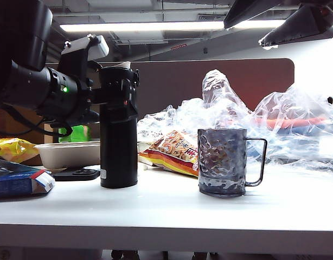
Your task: Pick up the black thermos, pour some water into the cup, then place the black thermos back on the table.
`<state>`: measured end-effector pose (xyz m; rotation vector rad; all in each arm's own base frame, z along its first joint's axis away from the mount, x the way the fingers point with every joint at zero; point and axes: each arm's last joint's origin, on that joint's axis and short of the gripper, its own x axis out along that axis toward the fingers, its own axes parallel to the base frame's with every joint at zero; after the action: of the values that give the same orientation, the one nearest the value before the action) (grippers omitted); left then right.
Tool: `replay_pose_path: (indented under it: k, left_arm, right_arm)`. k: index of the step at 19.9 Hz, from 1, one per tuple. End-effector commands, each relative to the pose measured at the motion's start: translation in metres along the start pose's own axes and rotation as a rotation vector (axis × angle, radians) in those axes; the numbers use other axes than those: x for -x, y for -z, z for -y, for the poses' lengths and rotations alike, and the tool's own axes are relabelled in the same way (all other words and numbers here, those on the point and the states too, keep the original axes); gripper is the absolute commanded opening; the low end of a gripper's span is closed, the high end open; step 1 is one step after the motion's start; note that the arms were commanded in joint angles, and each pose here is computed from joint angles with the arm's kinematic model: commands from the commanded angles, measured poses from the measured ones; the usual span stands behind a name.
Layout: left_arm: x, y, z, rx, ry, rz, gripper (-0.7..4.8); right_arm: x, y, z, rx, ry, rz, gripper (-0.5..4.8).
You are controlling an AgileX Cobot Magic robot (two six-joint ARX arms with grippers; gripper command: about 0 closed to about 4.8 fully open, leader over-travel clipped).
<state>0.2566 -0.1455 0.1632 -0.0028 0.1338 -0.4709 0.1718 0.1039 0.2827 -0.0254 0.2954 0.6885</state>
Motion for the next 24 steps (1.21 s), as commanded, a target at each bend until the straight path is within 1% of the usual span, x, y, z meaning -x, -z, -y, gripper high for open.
replay_pose_path:
  k: [1, 5, 7, 11, 16, 17, 18, 19, 20, 21, 23, 24]
  left_arm:
    - [-0.004, 0.004, 0.000, -0.004, -0.003, -0.012, 4.79]
    - [-0.009, 0.012, 0.000, -0.004, -0.003, -0.027, 4.79]
    - [-0.015, 0.014, 0.000, -0.003, -0.002, -0.013, 4.79]
    - [-0.026, 0.013, 0.001, -0.003, -0.001, 0.013, 4.79]
    - [-0.027, 0.012, 0.000, -0.002, -0.021, 0.015, 4.79]
    - [-0.027, 0.012, 0.000, -0.002, -0.020, 0.015, 4.35]
    - [-0.027, 0.012, 0.000, -0.002, -0.020, 0.018, 3.22]
    - [-0.027, 0.011, 0.000, -0.002, -0.019, 0.019, 2.37]
    - [-0.027, 0.011, 0.000, -0.002, -0.019, 0.021, 1.17]
    - [-0.027, 0.010, 0.000, -0.002, -0.019, 0.028, 0.90]
    - [-0.027, 0.007, 0.001, -0.011, -0.013, 0.057, 0.82]
    - [-0.027, 0.005, 0.001, -0.055, 0.005, 0.070, 0.58]
  right_arm:
    - [0.001, -0.003, -0.001, 0.007, -0.002, 0.025, 4.79]
    - [0.001, -0.003, -0.001, 0.008, -0.002, 0.027, 4.79]
    - [0.001, -0.003, -0.001, 0.008, -0.002, 0.027, 4.79]
    - [0.001, -0.003, -0.001, 0.008, -0.002, 0.025, 4.79]
    - [0.001, -0.002, 0.000, 0.007, -0.002, 0.020, 4.79]
    - [0.001, -0.002, 0.000, 0.007, -0.002, 0.020, 4.79]
    - [0.001, -0.002, 0.000, 0.007, -0.001, 0.020, 4.79]
    - [0.001, -0.002, 0.000, 0.007, -0.001, 0.020, 4.79]
    - [0.001, -0.002, 0.000, 0.007, 0.000, 0.020, 4.79]
    - [0.001, -0.002, 0.000, 0.007, 0.000, 0.020, 4.79]
    - [0.001, -0.002, 0.000, 0.008, 0.004, 0.021, 4.79]
    - [0.001, -0.003, 0.000, 0.012, 0.022, 0.023, 4.79]
